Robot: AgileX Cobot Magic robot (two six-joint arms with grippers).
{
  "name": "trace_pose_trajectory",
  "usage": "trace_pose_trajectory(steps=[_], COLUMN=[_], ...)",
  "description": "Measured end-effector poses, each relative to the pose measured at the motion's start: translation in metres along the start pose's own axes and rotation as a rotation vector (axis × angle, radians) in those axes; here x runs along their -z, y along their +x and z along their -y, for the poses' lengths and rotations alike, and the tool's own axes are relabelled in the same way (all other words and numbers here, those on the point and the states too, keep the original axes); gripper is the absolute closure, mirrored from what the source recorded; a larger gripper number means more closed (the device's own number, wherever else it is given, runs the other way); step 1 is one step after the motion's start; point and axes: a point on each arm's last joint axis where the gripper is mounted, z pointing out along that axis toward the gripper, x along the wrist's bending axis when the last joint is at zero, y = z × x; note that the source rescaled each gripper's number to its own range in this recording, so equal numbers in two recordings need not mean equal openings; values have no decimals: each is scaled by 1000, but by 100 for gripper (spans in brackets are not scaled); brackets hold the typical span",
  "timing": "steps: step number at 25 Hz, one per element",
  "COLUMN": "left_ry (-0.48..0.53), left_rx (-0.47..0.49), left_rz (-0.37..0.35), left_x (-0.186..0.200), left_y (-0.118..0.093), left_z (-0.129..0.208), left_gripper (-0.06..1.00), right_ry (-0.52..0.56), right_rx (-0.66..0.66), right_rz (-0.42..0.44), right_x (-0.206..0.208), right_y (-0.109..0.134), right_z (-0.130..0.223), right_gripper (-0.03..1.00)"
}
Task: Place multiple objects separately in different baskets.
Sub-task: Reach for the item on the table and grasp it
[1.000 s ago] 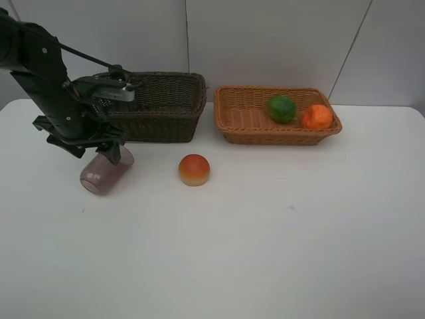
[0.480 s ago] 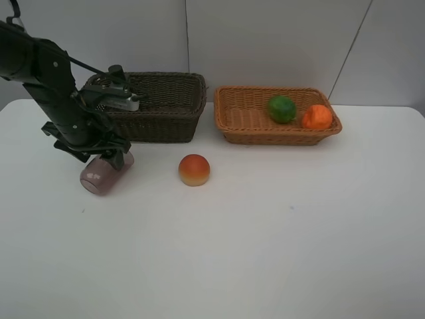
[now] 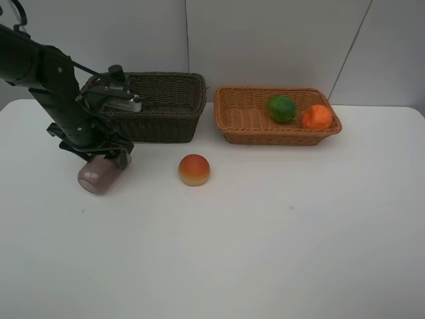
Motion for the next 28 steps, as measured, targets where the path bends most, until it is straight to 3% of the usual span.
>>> trace_pose_trajectory(steps=[11, 28], left_ry=[31, 9], left_rx=[-2, -3], left_rz=[2, 2], left_x=[-23, -24], left_y=[-1, -1], left_z=[2, 0], left_gripper=[9, 9], right_ry=[0, 0], right_rx=[0, 0], right_rz=[0, 0], right_x=[0, 0], right_y=[0, 0], right_z=[0, 0], right_gripper=[-3, -3])
